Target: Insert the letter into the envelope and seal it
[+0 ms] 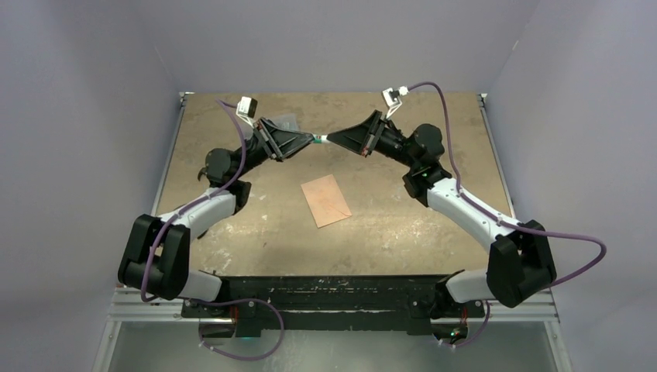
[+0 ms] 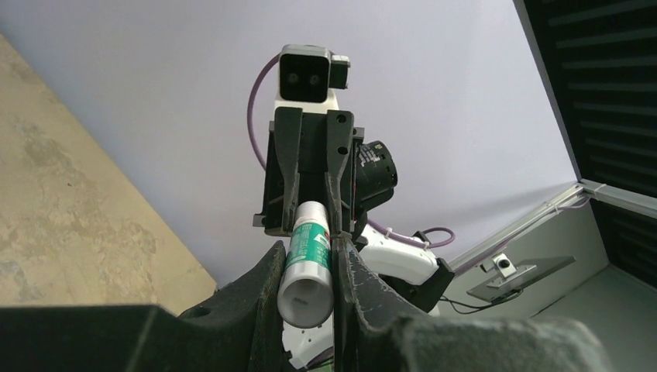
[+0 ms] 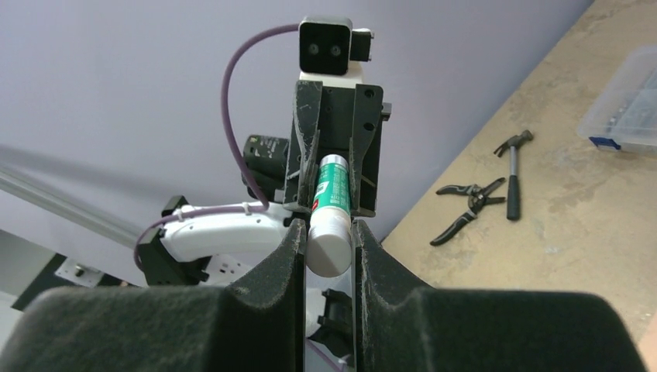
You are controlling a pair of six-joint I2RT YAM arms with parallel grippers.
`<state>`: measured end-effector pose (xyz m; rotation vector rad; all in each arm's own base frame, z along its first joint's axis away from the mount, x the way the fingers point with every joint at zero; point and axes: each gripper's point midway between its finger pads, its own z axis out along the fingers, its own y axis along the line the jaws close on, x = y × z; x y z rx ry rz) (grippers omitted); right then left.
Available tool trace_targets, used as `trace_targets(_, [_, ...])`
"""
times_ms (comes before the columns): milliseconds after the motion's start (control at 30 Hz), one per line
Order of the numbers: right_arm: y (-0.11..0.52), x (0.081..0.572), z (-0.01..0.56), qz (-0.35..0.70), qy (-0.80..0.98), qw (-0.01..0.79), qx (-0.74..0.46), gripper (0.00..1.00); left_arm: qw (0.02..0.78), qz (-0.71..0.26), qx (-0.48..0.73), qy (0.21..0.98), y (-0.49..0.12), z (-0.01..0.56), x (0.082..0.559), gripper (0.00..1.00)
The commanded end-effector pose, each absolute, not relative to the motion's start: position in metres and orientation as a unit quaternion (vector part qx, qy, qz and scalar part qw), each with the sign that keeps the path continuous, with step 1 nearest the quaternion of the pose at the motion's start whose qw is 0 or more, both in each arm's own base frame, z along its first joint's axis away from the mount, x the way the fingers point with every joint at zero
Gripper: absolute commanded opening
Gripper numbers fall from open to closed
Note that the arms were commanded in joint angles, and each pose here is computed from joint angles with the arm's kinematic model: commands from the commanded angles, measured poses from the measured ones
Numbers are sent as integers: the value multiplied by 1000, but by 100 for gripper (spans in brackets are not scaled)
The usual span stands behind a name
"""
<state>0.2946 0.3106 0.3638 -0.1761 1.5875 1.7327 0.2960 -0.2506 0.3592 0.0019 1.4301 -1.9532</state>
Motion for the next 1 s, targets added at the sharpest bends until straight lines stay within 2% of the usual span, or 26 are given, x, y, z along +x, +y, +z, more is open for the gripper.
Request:
trace_targets(0, [327,272,372,713,607,343,-70,0,401,-772,47,491,-255,393,269,0])
trace_targets(233, [342,269,372,730,603,319,-45,0,417,-757,68,498,-273,386,263,0])
trace_targets(400, [355,267,366,733,610,299,-42,0,429,-726,86,531,-286,371,267,0])
trace_targets(600, [372,254,348,721,634,265,-88,0,392,-709,142,568,-301,357,263,0])
trace_targets(700, [362,260,339,699,654,279,-82,1,398,-693,140,584,-299,353,267,0])
trace_targets(800, [347,266,335,688,660,295,-66,21,403,-686,114,594,-293,351,274,0])
trace_targets(867, [337,271,335,683,661,307,-57,28,406,-684,93,599,-286,349,281,0])
trace_targets(967, [322,271,336,680,658,320,-49,49,406,-687,75,598,-274,348,288,0])
